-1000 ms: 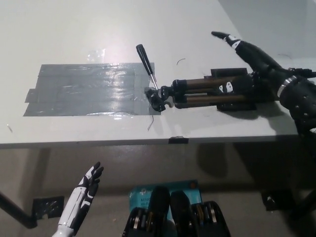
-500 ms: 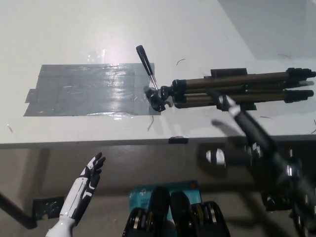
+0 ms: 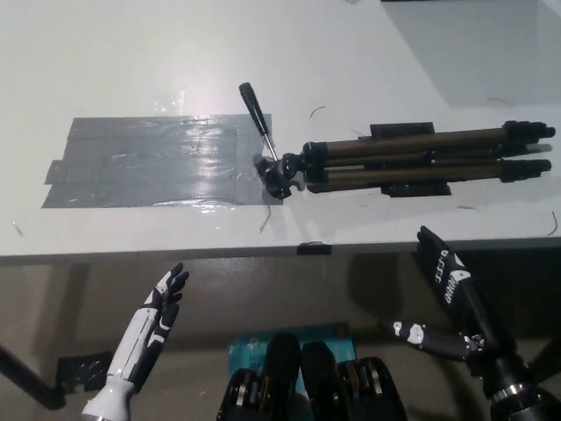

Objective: A person hands a tripod to the robot which it grabs with its right hand and places in the middle of the table in front of it

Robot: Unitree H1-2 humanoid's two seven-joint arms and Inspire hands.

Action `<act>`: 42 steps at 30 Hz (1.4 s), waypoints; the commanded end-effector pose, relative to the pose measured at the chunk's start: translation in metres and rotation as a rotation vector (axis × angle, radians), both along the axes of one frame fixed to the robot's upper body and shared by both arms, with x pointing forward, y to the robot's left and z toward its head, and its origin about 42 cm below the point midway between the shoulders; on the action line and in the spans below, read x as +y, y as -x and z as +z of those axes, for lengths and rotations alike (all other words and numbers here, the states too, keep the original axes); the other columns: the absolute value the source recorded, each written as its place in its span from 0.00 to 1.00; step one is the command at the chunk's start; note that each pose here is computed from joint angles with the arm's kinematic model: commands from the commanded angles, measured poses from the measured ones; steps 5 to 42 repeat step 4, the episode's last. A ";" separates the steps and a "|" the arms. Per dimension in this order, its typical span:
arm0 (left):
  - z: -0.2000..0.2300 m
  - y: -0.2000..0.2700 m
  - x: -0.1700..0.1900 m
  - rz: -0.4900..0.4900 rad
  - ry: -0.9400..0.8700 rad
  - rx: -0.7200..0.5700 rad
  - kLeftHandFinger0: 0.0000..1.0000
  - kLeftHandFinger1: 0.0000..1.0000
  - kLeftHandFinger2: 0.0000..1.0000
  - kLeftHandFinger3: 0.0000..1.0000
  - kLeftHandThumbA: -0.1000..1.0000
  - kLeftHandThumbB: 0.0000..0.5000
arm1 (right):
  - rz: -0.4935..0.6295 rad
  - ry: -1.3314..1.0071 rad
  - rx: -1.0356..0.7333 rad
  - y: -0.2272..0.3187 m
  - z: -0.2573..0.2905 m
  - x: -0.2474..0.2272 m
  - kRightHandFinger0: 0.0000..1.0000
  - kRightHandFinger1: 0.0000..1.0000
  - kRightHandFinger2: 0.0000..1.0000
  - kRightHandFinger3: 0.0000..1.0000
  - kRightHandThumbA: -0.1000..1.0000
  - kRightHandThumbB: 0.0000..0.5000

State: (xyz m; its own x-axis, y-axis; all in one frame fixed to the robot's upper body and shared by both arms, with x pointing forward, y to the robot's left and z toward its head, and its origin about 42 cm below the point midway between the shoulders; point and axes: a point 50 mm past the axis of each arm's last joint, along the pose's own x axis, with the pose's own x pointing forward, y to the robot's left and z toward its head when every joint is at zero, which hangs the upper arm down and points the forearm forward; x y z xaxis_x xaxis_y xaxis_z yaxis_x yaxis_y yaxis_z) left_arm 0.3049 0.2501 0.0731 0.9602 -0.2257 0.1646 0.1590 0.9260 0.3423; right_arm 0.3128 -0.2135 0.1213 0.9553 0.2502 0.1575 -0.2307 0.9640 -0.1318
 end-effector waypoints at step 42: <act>0.005 0.000 0.001 -0.022 -0.009 -0.047 1.00 1.00 1.00 1.00 1.00 0.51 | 0.007 -0.018 -0.083 -0.004 0.010 -0.001 1.00 1.00 1.00 1.00 1.00 0.47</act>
